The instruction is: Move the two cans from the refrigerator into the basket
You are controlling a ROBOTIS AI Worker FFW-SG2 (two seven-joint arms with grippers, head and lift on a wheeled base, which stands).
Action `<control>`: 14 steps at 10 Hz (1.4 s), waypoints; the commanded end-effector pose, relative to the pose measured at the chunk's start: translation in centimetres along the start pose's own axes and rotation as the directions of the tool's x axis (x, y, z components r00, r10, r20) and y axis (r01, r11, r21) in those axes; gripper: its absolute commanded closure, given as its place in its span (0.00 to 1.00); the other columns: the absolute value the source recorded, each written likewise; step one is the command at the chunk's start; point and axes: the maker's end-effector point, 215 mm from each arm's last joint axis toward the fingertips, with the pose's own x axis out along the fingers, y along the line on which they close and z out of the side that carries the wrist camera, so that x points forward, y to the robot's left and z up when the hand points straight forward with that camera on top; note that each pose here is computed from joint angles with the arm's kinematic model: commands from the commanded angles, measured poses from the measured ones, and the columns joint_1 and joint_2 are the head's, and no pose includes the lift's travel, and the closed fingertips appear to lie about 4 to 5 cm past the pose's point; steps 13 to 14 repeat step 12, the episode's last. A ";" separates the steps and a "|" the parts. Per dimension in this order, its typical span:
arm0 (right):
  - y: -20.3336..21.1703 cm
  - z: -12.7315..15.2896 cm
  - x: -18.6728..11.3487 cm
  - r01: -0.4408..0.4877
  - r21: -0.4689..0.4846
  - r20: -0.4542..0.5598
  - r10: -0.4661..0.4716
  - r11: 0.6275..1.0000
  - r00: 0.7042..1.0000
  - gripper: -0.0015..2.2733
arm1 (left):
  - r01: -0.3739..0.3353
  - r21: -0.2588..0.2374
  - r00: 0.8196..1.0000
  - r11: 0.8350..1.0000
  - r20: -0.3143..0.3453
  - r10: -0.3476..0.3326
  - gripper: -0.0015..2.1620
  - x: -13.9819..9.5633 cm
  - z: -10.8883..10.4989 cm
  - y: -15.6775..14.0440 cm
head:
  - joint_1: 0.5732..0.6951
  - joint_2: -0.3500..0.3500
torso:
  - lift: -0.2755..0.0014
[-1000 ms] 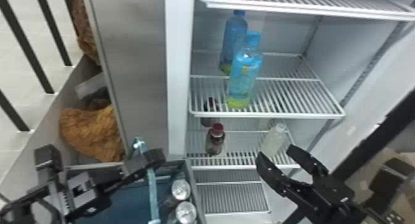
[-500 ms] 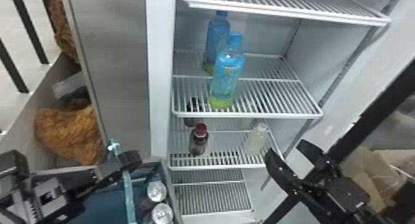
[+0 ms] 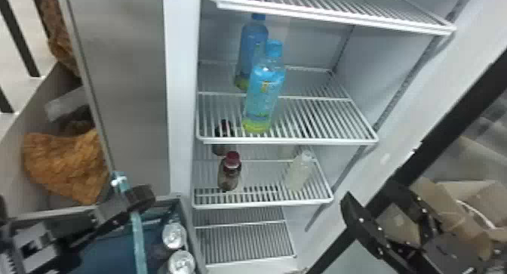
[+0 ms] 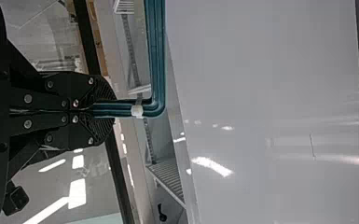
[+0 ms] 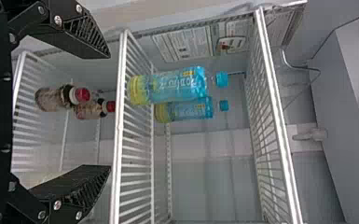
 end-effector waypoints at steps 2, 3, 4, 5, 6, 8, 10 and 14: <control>-1.1 -0.6 -1.2 0.018 -0.033 -0.024 -0.019 0.999 1.000 0.09 | 0.005 0.002 1.000 1.000 0.001 -0.005 0.55 0.0 -0.1 -0.2 | 1.00 0.09 | 0.87; -1.4 -0.9 -1.4 0.019 -0.034 -0.028 -0.020 0.999 0.999 0.09 | 0.008 0.006 1.000 1.000 0.000 -0.008 0.55 0.0 -0.1 -0.5 | 1.00 0.07 | 0.87; -1.5 -1.1 -1.5 0.020 -0.031 -0.028 -0.021 0.999 0.999 0.09 | 0.007 0.004 1.000 1.000 0.004 -0.007 0.55 -0.1 0.0 -0.4 | 1.00 0.06 | 0.87; -1.5 -1.2 -1.6 0.020 -0.030 -0.030 -0.020 0.999 0.999 0.09 | 0.006 0.002 1.000 1.000 0.006 -0.006 0.55 -0.3 -0.1 -0.4 | 1.00 0.06 | 0.87; -1.6 -1.4 -1.6 0.024 -0.024 -0.030 -0.024 0.999 0.999 0.09 | 0.005 0.000 1.000 1.000 0.008 -0.005 0.55 -0.3 -0.2 -0.3 | 1.00 0.06 | 0.87; -1.6 -1.4 -1.6 0.025 -0.021 -0.029 -0.025 0.999 0.999 0.09 | 0.006 -0.001 1.000 1.000 0.009 -0.006 0.55 -0.3 -0.2 -0.3 | 1.00 0.05 | 0.87; -1.6 -1.3 -1.6 0.026 -0.022 -0.027 -0.027 0.999 0.999 0.09 | 0.003 0.000 1.000 1.000 0.009 -0.003 0.55 -0.3 -0.2 -0.2 | 1.00 0.05 | 0.87; -1.7 -1.5 -1.6 0.030 -0.014 -0.028 -0.030 0.999 0.999 0.09 | 0.005 -0.002 1.000 1.000 0.006 -0.005 0.55 -0.2 -0.3 -0.3 | 1.00 0.05 | 0.87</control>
